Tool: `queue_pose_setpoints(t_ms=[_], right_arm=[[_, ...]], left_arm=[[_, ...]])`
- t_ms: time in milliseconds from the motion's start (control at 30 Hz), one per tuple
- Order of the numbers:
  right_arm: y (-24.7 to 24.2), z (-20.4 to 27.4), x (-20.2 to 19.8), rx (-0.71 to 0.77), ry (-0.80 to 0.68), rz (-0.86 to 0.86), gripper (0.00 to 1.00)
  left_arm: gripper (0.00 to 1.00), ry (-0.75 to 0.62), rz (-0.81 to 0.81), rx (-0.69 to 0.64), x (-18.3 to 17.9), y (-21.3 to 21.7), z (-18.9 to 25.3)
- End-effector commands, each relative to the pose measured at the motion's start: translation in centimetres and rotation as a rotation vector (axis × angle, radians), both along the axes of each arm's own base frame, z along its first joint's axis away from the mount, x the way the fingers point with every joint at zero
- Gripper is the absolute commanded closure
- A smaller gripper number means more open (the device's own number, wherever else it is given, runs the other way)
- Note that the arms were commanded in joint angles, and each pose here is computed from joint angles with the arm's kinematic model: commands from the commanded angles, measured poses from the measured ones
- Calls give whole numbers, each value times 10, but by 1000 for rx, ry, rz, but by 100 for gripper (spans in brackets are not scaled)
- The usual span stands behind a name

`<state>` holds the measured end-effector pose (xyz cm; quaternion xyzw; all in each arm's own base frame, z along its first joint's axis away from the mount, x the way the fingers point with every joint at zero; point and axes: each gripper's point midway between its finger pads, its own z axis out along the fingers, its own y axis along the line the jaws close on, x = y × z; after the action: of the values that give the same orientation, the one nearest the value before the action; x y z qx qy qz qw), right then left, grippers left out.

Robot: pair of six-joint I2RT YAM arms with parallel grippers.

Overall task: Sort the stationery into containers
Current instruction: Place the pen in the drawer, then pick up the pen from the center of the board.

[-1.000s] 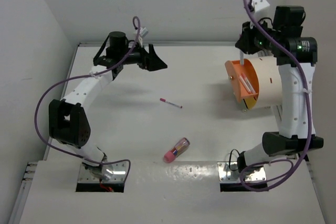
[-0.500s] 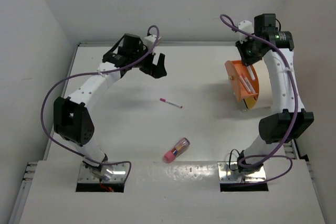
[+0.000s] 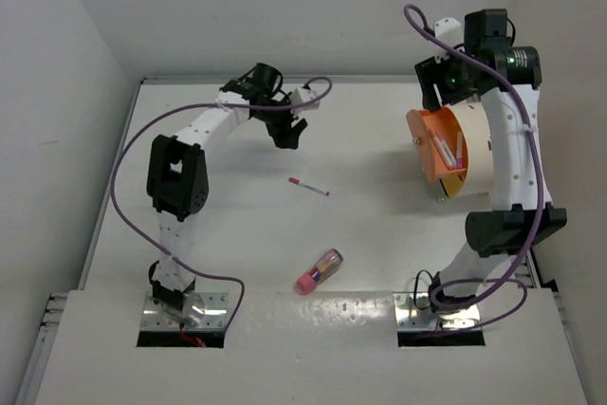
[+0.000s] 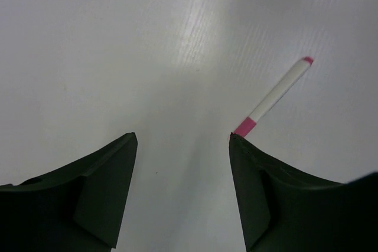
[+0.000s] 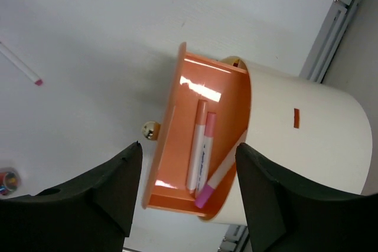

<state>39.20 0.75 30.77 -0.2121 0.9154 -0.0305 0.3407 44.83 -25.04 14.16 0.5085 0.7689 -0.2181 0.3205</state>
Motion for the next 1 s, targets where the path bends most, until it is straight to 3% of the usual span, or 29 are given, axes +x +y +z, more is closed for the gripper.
queue_pose_setpoints(t_ms=[0, 67, 300, 800, 900, 967], right_arm=[[20, 40, -13, 117, -111, 8, 36], [28, 46, -17, 167, -121, 17, 35], [30, 41, -22, 188, -103, 19, 33], [35, 33, -22, 204, -69, 37, 32], [36, 31, -22, 201, -63, 39, 32], [35, 30, -23, 202, -60, 41, 33]], left_arm=[[31, -142, -302, 60, -12, -17, -8], [34, -180, -425, 97, -20, -29, -20], [39, -69, -716, 150, -64, -53, -72], [44, 6, -762, 249, -89, -44, -127], [50, -10, -750, 298, -83, -41, -137], [60, -17, -746, 320, -82, -41, -142]])
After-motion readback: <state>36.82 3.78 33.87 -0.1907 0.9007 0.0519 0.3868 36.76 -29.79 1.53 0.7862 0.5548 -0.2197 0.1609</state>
